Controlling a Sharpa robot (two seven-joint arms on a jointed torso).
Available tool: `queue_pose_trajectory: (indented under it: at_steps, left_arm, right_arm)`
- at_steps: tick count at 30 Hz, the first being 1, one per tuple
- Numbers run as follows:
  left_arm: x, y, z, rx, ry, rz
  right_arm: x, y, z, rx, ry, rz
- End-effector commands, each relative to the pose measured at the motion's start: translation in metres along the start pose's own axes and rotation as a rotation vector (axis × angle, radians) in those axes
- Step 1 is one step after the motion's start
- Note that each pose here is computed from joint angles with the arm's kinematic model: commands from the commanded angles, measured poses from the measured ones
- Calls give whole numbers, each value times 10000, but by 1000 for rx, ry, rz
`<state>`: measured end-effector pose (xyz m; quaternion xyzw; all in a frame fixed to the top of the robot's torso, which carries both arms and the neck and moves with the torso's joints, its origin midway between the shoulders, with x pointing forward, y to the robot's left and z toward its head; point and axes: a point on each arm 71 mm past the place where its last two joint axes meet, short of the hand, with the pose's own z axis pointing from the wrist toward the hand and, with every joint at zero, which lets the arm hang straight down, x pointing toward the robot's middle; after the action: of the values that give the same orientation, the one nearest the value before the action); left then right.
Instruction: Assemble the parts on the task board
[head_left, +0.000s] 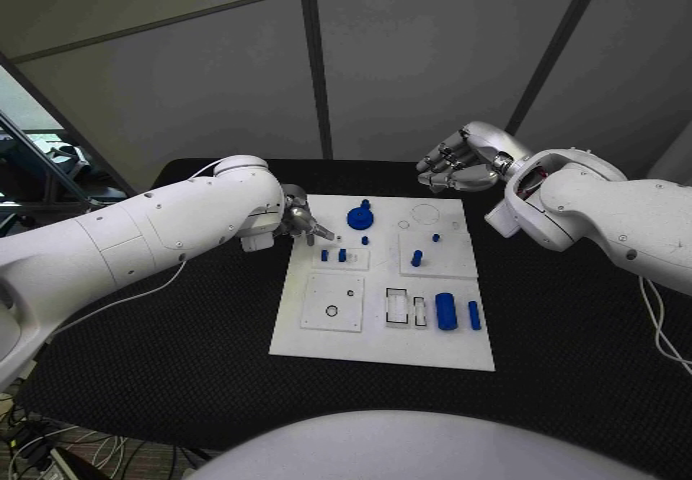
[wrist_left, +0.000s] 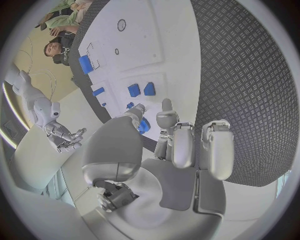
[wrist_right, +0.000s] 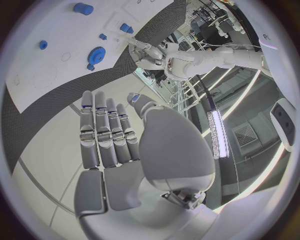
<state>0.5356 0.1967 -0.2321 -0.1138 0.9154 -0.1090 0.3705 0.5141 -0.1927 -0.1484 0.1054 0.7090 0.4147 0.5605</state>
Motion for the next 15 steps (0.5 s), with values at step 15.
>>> queue_pose_trajectory:
  at_steps: [15]
  left_arm:
    - [-141,-238,-177,417,-273,-238]
  right_arm:
    - [-33,-8,-6,-9,-9,-5]
